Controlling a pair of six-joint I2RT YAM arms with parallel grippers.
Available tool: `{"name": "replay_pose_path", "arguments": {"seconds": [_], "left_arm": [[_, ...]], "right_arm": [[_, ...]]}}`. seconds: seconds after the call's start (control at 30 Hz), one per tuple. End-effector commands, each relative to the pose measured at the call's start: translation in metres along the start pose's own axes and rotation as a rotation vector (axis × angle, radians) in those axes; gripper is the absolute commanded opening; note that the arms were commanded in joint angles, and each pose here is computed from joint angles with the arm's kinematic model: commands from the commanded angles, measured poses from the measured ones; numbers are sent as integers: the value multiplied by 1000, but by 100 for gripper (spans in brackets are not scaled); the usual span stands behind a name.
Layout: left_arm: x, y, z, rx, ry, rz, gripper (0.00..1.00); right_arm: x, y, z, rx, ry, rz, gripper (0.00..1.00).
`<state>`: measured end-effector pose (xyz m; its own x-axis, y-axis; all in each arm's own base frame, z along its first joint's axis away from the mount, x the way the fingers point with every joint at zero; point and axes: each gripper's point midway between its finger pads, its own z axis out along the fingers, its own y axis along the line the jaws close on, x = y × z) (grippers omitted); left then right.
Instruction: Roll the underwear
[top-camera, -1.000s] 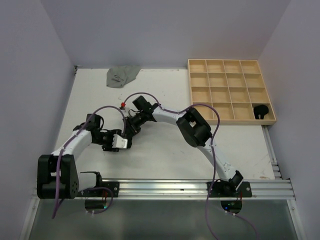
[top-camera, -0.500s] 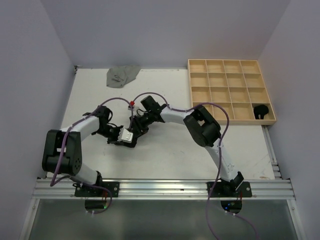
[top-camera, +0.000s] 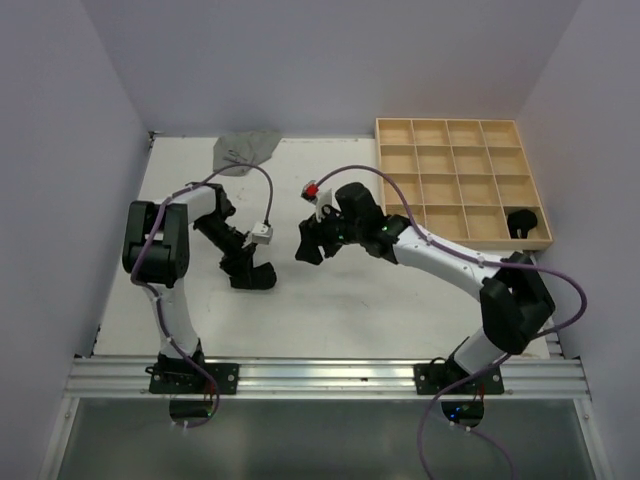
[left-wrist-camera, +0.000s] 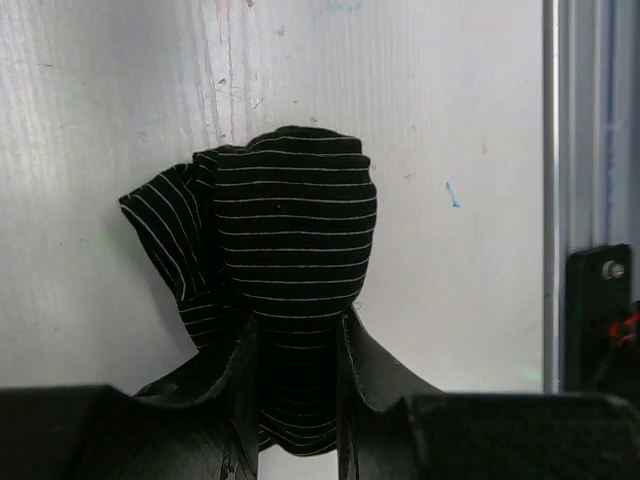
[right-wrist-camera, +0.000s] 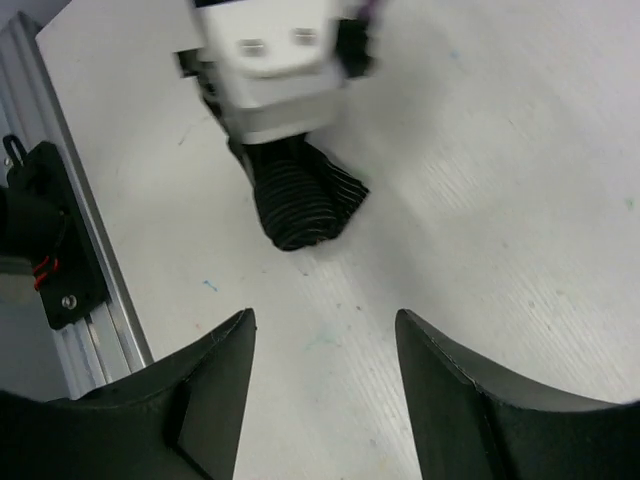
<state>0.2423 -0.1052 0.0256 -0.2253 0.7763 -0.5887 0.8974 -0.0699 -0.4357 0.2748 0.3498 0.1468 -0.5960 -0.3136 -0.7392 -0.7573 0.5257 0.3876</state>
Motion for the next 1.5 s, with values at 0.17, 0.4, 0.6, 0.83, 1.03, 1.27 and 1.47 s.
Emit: {"name": "replay_pose_path", "arguments": {"seconds": [0.17,0.4,0.6,0.83,1.03,1.27,1.47], "left_arm": [[25,5,33,152,27,-152,4],[23,9,32,145,24,-156,8],[23,11,31,137,32,-156,12],[16,16,26,103,16,-130,24],[1,24,9,-29,-16,-40,36],[-4,9,-7,-75,-25,30,46],[-1,-4,-3,-90,-29,51,55]], "right_arm": [[26,47,37,35,-65,-577,67],[21,68,76,31,-140,-782,73],[24,78,97,-14,-140,-828,75],[56,73,130,-83,-31,-807,67],[81,66,141,-124,37,-729,24],[98,63,141,-174,123,-638,0],[102,64,142,-213,151,-596,0]]}}
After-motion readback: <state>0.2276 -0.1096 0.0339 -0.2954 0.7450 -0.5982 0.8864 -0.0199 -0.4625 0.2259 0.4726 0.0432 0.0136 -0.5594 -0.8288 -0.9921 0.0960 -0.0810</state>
